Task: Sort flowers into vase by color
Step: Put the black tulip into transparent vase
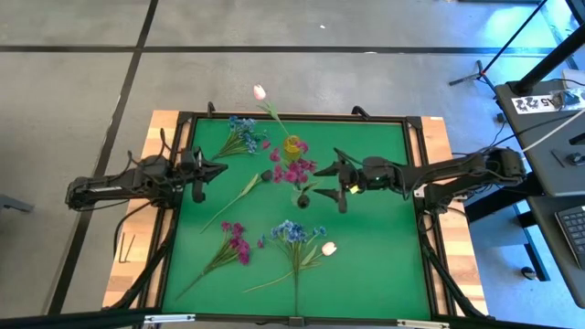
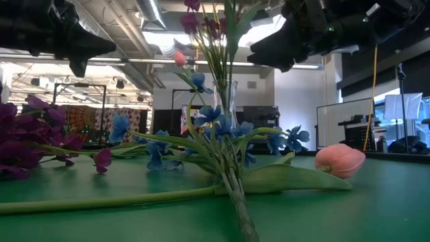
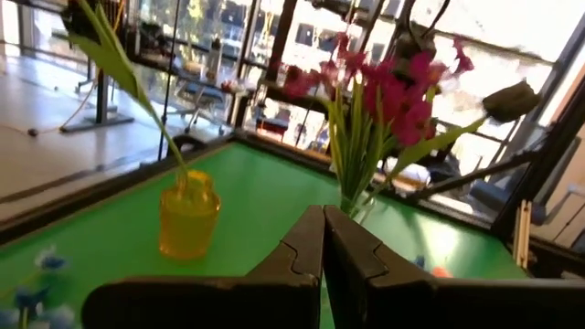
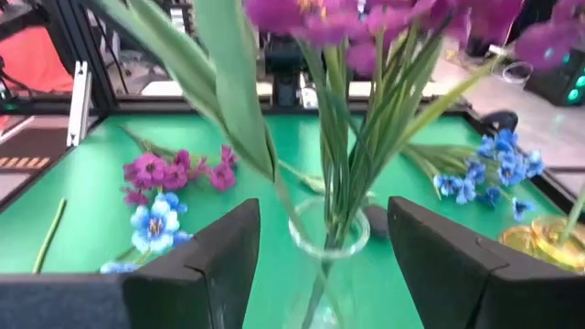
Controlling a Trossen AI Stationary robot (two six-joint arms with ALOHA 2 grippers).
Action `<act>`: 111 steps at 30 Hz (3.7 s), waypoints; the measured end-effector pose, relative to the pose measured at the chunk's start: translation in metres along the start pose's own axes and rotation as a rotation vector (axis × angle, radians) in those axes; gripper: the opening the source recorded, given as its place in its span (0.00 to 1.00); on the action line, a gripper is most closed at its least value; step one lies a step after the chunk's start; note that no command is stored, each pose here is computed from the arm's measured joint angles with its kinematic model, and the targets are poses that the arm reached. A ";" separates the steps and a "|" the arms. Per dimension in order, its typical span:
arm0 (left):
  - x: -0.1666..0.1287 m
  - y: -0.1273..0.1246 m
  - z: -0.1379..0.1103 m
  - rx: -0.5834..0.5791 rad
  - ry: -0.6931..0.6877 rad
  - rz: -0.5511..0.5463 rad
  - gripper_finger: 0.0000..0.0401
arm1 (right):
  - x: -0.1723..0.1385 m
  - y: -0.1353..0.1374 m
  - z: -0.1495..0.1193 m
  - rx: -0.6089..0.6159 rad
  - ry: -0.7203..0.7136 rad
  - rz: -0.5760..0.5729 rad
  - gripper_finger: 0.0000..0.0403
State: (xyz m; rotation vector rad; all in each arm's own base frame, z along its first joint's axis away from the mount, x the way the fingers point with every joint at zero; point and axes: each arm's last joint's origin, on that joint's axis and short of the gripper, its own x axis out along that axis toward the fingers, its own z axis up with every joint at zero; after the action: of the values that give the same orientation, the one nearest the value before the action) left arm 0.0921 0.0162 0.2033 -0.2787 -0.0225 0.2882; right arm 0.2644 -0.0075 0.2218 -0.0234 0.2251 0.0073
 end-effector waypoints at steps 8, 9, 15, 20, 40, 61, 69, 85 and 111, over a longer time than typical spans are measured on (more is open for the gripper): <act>0.000 0.002 -0.006 -0.063 0.059 0.018 0.00 | -0.009 0.000 0.000 0.002 0.056 -0.018 0.59; 0.000 0.002 -0.006 -0.066 0.059 0.018 0.00 | -0.010 -0.001 0.000 0.001 0.060 -0.030 0.59; 0.000 0.002 -0.006 -0.068 0.058 0.018 0.00 | -0.011 -0.002 -0.003 0.000 0.105 -0.093 0.59; 0.000 0.002 -0.008 -0.108 0.082 0.028 0.00 | -0.011 -0.002 -0.006 0.022 0.132 -0.097 0.59; 0.011 0.004 -0.023 -0.090 0.253 0.066 0.23 | -0.012 -0.004 -0.009 0.018 0.162 -0.157 0.59; 0.026 0.007 -0.043 -0.148 0.456 0.161 0.36 | -0.033 -0.004 0.011 0.021 0.075 -0.167 0.59; 0.027 0.004 -0.046 -0.176 0.510 0.077 0.36 | -0.045 -0.004 0.019 0.024 0.037 -0.185 0.59; 0.033 0.002 -0.053 -0.181 0.559 0.113 0.36 | -0.076 -0.004 0.033 0.039 -0.015 -0.210 0.59; 0.069 -0.004 -0.071 -0.108 0.904 0.290 0.36 | -0.079 -0.005 0.033 0.027 -0.008 -0.227 0.59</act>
State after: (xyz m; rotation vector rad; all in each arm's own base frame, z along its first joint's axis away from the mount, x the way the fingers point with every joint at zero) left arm 0.1637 0.0124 0.1346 -0.5006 0.9031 0.4283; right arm 0.1947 -0.0118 0.2718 -0.0216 0.2134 -0.2214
